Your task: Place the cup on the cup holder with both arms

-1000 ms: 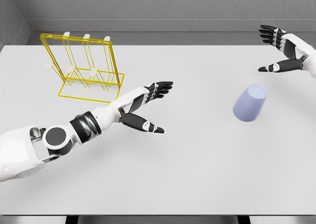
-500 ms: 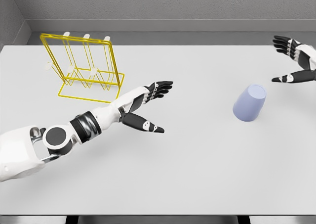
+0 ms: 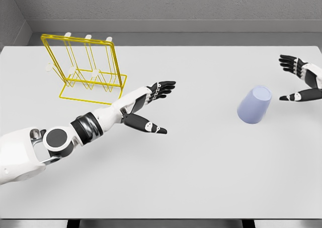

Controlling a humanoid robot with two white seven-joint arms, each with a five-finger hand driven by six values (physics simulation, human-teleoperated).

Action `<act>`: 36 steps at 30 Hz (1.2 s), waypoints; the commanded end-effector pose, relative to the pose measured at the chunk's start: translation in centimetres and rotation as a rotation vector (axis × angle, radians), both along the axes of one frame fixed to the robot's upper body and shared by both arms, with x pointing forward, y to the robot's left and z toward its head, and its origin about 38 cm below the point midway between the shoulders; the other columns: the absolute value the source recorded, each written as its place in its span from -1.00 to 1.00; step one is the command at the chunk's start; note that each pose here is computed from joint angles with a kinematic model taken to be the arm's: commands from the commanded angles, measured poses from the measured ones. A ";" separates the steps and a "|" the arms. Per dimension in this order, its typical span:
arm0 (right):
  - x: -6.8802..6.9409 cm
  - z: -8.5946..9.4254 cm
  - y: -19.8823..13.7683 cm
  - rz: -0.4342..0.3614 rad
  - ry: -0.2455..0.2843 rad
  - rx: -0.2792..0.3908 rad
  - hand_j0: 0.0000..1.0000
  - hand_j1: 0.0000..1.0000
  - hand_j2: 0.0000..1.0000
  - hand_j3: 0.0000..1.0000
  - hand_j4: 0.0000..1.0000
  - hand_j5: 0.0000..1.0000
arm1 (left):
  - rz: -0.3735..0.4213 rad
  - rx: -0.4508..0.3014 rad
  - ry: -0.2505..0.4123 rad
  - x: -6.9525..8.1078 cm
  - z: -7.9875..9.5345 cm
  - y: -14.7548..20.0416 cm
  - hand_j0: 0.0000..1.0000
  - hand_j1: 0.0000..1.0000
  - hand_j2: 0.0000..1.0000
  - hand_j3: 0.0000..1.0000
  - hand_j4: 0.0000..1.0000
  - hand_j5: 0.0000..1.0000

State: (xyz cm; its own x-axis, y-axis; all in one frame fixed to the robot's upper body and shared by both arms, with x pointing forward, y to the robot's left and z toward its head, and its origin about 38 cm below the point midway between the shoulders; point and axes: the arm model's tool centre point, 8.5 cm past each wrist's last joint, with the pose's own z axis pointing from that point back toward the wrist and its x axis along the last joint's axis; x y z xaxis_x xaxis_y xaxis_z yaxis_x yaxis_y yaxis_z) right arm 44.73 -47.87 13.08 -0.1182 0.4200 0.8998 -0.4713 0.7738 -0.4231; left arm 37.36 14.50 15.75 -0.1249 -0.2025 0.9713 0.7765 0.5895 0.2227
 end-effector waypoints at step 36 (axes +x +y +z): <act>-4.3 -2.7 1.5 0.063 0.037 0.097 1.00 1.00 1.00 1.00 1.00 1.00 | 0.007 -0.003 0.005 0.0 -0.1 0.1 1.00 1.00 1.00 1.00 1.00 1.00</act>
